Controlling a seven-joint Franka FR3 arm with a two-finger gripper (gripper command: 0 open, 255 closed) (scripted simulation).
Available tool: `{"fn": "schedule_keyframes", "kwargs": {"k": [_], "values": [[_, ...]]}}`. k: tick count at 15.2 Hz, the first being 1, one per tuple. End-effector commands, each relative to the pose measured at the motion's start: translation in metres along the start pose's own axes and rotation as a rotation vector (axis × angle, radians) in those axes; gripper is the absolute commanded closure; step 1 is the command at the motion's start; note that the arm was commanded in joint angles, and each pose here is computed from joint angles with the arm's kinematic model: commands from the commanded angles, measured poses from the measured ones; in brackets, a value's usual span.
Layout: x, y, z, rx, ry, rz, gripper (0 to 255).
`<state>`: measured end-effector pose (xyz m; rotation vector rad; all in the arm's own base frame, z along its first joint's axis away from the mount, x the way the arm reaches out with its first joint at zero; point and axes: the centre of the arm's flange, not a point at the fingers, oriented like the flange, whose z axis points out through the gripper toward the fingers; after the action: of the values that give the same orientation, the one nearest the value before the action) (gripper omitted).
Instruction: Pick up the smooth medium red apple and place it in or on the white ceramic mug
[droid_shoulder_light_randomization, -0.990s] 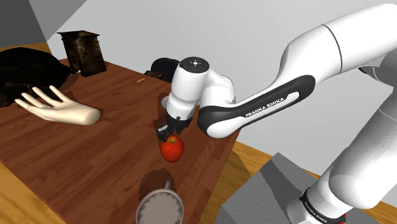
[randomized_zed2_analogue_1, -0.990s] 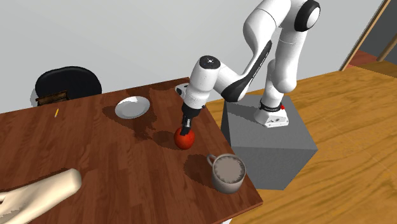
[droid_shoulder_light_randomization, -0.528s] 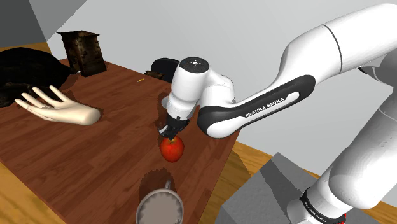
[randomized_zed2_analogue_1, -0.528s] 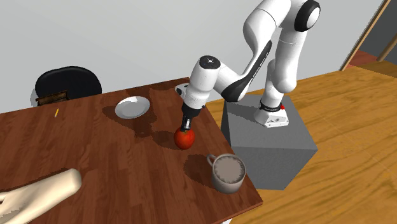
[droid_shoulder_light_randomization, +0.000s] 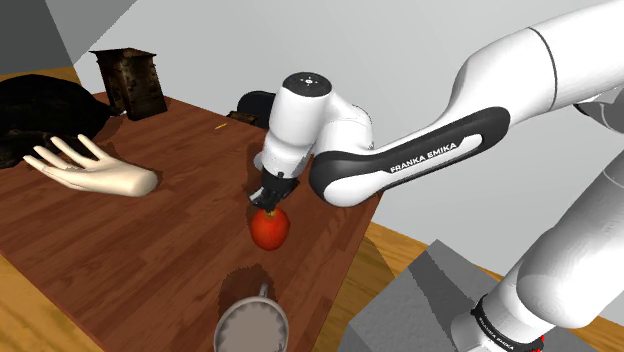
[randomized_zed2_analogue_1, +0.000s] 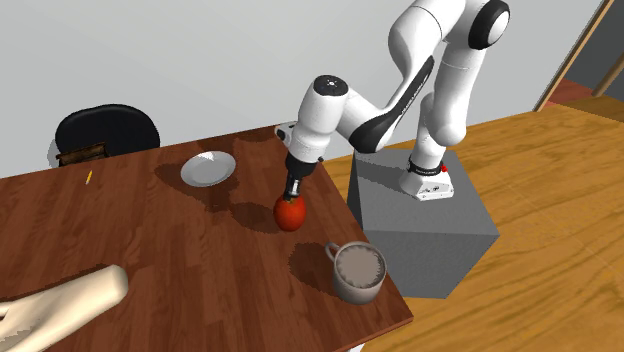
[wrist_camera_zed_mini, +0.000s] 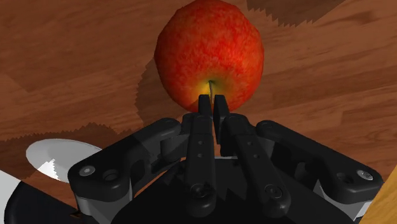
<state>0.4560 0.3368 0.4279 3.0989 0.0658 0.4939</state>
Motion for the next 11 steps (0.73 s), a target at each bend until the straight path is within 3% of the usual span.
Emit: {"fn": "schedule_keyframes", "kwargs": {"k": [1, 11], "values": [[0.004, 0.001, -0.01, 0.0, 0.0, 0.0, 255], [0.02, 0.001, -0.06, 0.0, 0.0, 0.0, 255]]}}
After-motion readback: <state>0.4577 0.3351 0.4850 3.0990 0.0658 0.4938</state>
